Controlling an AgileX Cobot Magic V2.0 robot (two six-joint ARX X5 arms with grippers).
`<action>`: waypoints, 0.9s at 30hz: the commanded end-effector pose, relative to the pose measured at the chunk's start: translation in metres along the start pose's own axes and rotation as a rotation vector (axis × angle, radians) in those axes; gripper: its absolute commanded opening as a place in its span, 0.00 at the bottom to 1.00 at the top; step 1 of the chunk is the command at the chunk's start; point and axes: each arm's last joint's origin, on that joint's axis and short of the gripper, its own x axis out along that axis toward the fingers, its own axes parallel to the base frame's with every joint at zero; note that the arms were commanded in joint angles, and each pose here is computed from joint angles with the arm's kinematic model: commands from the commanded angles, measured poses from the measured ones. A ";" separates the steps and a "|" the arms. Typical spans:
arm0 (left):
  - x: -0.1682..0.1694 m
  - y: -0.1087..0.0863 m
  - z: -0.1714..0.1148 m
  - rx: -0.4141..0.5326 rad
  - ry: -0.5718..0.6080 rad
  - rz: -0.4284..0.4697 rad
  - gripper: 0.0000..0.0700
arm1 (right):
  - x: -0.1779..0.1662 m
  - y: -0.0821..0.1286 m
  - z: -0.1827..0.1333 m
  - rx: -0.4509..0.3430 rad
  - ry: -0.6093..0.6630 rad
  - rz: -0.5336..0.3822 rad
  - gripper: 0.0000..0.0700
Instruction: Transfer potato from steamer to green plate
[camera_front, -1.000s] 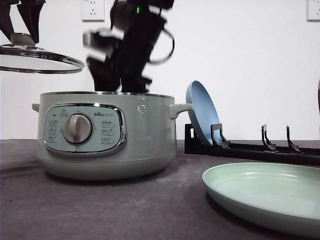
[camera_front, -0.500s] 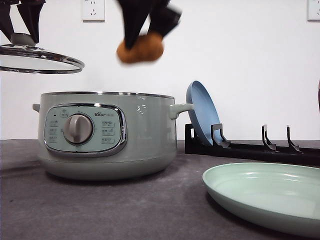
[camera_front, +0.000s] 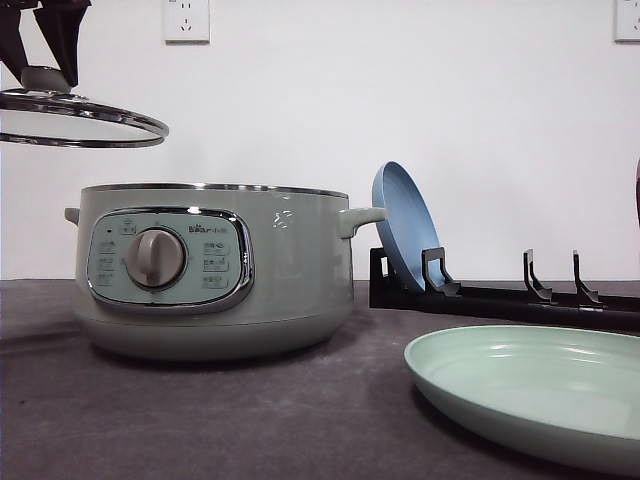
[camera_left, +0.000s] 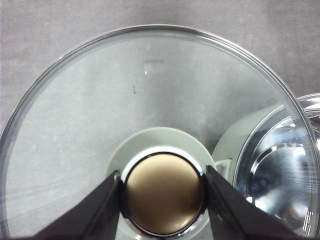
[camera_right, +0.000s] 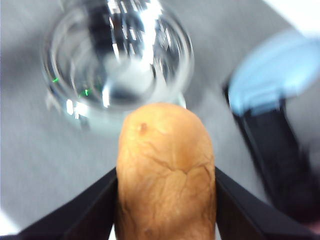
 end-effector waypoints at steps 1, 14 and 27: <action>-0.012 0.000 0.008 -0.002 -0.073 0.003 0.00 | 0.005 0.003 -0.021 0.039 0.113 0.009 0.39; -0.012 0.000 0.008 -0.004 -0.074 0.002 0.00 | 0.082 0.014 -0.115 0.303 0.127 -0.006 0.39; -0.012 0.000 0.008 -0.004 -0.075 0.002 0.00 | 0.172 0.023 -0.173 0.392 0.151 0.012 0.39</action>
